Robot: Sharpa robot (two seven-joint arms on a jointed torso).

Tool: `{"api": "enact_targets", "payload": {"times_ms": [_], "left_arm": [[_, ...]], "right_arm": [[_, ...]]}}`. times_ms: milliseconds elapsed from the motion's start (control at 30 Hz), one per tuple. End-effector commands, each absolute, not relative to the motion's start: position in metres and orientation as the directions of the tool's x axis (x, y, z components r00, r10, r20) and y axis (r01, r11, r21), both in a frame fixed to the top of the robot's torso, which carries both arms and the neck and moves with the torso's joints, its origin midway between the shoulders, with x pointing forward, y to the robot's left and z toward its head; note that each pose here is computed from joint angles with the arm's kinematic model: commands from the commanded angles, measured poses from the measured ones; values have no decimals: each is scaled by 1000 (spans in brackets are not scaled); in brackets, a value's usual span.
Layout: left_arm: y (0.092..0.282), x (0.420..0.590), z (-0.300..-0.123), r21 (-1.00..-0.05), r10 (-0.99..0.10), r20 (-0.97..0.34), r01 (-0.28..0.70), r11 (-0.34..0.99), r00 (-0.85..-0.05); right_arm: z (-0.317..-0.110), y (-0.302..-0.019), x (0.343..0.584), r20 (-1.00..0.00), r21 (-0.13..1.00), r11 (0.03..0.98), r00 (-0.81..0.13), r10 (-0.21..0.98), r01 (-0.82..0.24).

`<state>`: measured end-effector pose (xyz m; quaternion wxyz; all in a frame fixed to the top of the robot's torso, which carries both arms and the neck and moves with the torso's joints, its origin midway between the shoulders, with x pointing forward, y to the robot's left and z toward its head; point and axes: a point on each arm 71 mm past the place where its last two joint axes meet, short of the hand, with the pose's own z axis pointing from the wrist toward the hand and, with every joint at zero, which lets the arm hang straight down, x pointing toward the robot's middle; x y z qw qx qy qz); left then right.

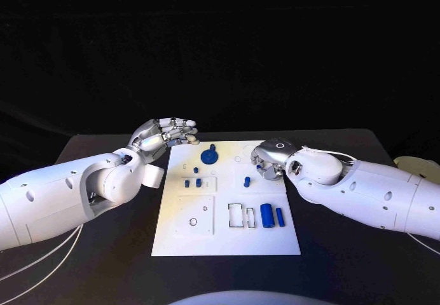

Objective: Assemble the parts on the task board

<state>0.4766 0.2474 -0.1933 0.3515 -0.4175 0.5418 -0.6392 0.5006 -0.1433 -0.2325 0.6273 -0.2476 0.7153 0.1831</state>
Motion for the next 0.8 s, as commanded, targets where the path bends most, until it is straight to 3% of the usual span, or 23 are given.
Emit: {"api": "enact_targets", "payload": {"times_ms": [33, 800], "left_arm": [[246, 477, -192, -986, -899, 150, -1, -164, -411], [246, 477, -193, -987, -900, 149, -6, -161, -410]], "right_arm": [[-245, -142, 496, -979, -45, 805, -136, -155, -592], [-249, -148, 499, -976, -53, 821, -145, -163, -569]]}}
